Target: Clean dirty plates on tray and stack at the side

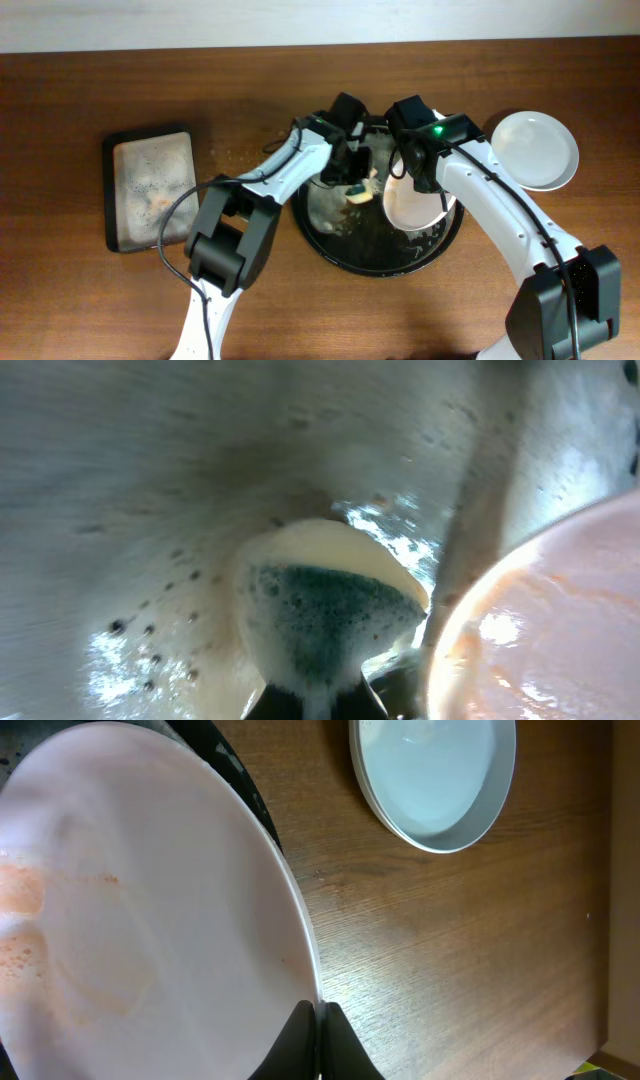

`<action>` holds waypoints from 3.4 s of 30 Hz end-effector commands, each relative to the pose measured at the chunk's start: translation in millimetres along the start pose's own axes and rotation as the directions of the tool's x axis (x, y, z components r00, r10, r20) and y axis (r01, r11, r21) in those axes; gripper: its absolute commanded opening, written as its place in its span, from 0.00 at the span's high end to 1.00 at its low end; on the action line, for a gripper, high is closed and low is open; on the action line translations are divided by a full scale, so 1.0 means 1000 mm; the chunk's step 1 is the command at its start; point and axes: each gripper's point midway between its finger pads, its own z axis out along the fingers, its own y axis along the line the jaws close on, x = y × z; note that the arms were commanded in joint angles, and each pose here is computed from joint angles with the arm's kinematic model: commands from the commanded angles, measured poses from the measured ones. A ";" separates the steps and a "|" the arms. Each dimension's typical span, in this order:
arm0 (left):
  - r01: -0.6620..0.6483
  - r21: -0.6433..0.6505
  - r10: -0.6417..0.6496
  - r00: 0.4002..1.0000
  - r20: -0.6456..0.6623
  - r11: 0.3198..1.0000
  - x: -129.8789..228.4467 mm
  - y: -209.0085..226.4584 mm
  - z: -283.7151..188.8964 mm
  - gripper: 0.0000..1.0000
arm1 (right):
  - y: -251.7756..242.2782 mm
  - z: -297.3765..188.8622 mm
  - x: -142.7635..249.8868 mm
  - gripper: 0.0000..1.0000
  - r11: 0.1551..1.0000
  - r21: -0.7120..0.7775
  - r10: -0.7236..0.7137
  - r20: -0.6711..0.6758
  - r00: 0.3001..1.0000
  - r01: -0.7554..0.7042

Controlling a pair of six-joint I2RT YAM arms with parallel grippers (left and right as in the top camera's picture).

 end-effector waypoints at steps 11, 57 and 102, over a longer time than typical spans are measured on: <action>-0.119 -0.028 0.120 0.992 0.046 0.993 -0.006 -0.009 -0.045 1.00 | -0.012 -0.048 -0.031 0.95 0.958 0.025 -0.287 0.146 0.947 0.287; -0.085 0.179 0.078 0.996 0.043 0.980 0.026 -0.047 0.010 1.00 | 0.005 -0.045 -0.027 0.96 0.979 0.008 -0.201 0.141 0.969 0.202; -0.371 0.071 0.359 0.922 0.144 0.926 0.019 -0.050 -0.047 0.94 | -0.059 0.036 0.000 0.96 0.914 -0.367 0.184 -0.005 0.983 -0.173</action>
